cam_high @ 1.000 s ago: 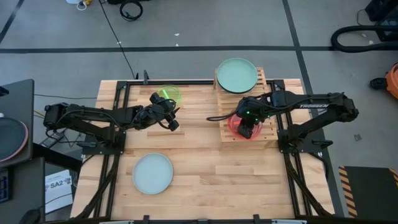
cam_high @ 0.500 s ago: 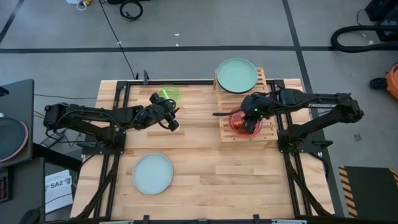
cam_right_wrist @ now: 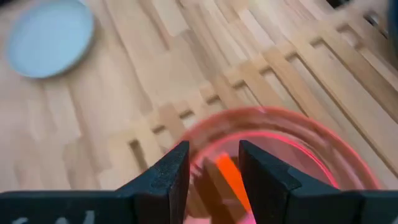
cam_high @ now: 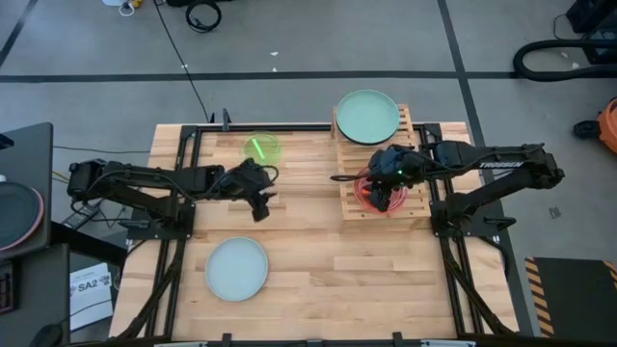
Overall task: Place and stack plates onto a shelf
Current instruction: Stack the blue plate on top of the green plate on the shelf
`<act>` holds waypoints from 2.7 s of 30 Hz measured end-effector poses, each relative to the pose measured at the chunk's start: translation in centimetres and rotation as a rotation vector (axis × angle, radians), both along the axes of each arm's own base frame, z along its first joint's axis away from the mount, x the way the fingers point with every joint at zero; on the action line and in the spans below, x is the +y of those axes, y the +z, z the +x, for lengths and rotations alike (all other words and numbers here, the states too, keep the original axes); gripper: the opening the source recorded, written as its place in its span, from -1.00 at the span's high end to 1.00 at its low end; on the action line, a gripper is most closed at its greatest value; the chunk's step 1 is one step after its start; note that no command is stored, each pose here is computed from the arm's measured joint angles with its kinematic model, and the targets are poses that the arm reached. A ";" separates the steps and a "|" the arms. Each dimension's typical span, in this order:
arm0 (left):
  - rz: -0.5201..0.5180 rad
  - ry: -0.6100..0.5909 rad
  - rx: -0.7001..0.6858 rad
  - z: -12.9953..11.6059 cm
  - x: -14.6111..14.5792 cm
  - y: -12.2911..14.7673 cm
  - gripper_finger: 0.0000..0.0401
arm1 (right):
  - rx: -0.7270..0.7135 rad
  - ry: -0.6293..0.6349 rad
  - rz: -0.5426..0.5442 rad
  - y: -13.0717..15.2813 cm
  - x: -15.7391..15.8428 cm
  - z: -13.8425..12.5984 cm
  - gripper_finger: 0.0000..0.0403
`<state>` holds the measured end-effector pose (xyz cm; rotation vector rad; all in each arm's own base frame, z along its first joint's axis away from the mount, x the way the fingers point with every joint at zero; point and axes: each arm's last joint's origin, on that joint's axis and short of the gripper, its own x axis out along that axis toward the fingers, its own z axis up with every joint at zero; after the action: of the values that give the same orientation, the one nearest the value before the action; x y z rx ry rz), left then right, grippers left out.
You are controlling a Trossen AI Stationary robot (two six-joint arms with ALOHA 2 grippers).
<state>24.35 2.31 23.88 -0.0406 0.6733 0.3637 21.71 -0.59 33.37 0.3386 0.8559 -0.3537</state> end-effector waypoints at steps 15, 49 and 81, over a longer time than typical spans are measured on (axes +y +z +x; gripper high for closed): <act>-0.325 -0.153 0.441 -3.5 -1.2 -2.8 0.29 | -0.204 0.104 0.009 1.3 2.4 1.4 0.28; -0.278 -0.142 0.592 -5.7 -8.0 -3.3 0.29 | -0.207 0.116 0.004 1.4 2.8 1.4 0.28; -0.438 -0.111 0.527 -7.7 -7.6 -10.5 0.69 | -0.217 0.116 0.004 1.4 2.8 1.5 0.28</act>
<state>16.64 -5.25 13.42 -0.3311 1.2633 0.1101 23.17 2.24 34.79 0.3231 0.6597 -0.2034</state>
